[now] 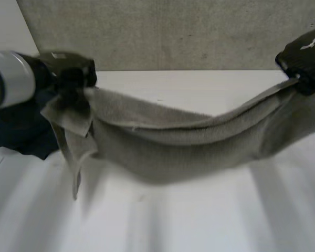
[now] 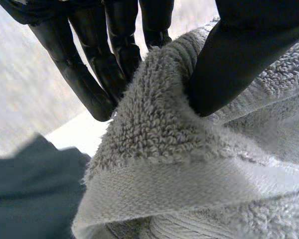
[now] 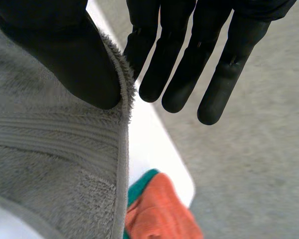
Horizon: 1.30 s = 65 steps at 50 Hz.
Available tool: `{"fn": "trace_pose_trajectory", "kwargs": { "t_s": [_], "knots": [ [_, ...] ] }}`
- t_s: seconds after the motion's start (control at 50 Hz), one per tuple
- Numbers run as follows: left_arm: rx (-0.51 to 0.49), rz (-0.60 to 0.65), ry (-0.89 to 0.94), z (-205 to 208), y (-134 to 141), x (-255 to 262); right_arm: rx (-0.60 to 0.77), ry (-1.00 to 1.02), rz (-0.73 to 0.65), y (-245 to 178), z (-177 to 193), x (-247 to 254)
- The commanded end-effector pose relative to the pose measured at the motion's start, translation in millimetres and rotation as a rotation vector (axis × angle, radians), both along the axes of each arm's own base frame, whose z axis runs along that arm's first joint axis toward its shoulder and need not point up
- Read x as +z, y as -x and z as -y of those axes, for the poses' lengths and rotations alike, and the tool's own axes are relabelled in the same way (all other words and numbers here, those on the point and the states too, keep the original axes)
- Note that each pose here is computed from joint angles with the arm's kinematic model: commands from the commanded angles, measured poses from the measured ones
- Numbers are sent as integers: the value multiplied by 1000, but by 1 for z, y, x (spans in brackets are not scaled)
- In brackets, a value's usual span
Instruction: Fold the laundry.
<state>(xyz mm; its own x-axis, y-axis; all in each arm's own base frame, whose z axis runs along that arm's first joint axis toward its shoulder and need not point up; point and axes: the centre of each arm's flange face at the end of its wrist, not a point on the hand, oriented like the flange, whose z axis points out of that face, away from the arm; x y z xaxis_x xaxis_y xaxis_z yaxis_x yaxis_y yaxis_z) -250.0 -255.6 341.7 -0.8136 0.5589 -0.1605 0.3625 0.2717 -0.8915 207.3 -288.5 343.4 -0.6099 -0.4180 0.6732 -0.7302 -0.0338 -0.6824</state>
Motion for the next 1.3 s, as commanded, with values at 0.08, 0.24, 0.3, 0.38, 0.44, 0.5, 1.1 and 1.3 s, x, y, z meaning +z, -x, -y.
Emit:
{"fn": "trace_pose_trajectory", "kwargs": {
  "t_s": [0.08,0.24,0.3,0.38,0.44,0.5,1.1,1.3],
  "knots": [
    [-5,148,-89,59,38,-99,26,-175,-90,-28,39,-91],
    [2,-46,481,93,66,0,-119,236,26,-42,109,-57],
    [5,-150,674,95,66,41,-219,478,183,-36,122,-2],
    [46,-308,909,97,61,86,-228,686,376,-31,116,55],
    [89,-361,934,105,53,85,-168,697,414,-38,107,62],
    [99,-343,847,114,51,58,-87,599,378,-53,97,41],
    [56,279,84,53,25,-152,-46,-196,18,-36,46,-197],
    [60,236,129,32,13,-139,-49,-223,58,-29,30,-194]
  ]
}}
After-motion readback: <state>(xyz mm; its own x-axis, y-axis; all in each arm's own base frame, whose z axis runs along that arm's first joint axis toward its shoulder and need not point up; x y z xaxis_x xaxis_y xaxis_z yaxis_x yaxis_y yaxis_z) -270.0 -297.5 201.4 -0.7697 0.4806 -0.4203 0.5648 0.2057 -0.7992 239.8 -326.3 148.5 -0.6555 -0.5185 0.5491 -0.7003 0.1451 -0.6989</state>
